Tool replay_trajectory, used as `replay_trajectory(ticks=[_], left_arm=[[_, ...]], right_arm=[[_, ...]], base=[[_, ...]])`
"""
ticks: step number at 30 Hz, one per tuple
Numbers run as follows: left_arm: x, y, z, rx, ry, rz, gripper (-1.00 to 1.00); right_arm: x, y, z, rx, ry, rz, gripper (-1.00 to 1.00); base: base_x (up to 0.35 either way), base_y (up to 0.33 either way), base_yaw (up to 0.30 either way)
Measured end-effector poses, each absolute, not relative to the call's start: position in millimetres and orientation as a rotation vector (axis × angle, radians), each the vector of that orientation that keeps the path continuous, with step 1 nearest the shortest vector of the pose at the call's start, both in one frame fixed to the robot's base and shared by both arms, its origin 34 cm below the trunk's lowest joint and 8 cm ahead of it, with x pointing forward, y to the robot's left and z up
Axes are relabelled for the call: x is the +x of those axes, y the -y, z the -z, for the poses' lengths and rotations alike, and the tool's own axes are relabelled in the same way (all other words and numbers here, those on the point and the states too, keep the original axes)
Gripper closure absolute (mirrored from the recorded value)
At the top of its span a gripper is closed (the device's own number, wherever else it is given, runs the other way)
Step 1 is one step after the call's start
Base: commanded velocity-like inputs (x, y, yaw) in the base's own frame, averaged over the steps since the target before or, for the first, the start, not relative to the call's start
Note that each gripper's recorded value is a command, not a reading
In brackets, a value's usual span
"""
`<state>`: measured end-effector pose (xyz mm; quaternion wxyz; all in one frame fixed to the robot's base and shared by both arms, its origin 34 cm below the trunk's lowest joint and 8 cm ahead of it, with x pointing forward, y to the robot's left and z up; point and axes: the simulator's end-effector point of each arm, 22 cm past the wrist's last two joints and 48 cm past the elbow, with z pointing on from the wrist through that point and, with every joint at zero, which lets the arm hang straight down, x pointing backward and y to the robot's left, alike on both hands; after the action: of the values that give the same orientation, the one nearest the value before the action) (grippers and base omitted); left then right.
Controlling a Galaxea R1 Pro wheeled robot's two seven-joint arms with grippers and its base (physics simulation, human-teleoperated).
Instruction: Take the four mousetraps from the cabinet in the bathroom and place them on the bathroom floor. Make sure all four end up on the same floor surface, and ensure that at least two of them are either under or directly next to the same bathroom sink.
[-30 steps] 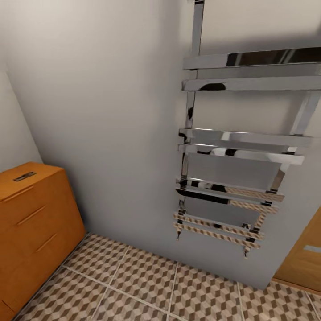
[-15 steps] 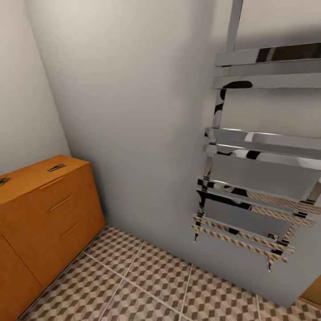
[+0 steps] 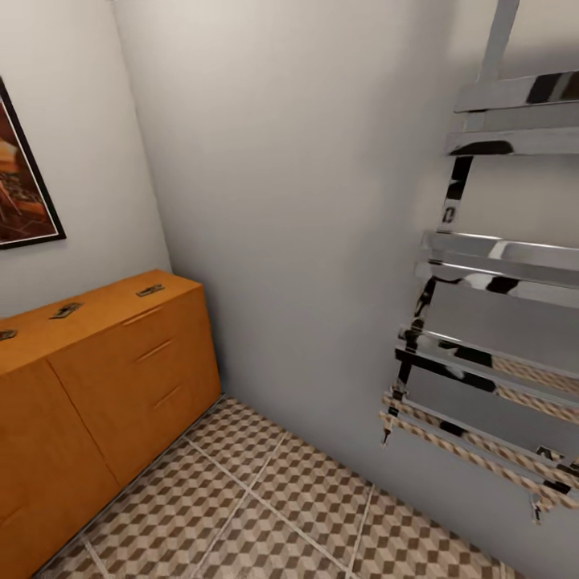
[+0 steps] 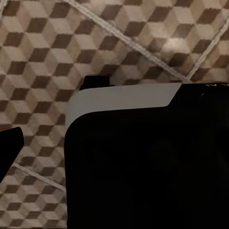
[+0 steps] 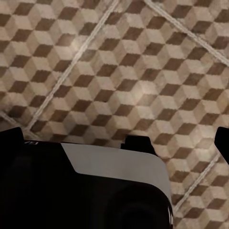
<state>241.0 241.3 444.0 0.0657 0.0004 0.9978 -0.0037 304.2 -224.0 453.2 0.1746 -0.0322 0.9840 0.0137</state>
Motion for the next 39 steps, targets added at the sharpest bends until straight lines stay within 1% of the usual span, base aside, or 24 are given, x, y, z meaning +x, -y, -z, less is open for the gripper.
replay_trajectory(ticks=[19, 29, 39], left_arm=[[261, -229, -447, -0.073, -2.909, 0.044, -1.00], [263, -247, -447, -0.141, -2.899, 0.012, -1.00], [260, -248, -447, -0.148, -2.905, 0.010, -1.00]], right_arm=[[300, 224, -451, -0.084, -2.801, -0.040, -1.00], [302, 224, -451, -0.083, -2.800, -0.040, -1.00], [299, 220, -451, -0.078, -2.807, -0.048, -1.00]], base=[[0.000, 0.000, 0.285], [0.000, 0.000, 0.285], [0.000, 0.000, 0.285]])
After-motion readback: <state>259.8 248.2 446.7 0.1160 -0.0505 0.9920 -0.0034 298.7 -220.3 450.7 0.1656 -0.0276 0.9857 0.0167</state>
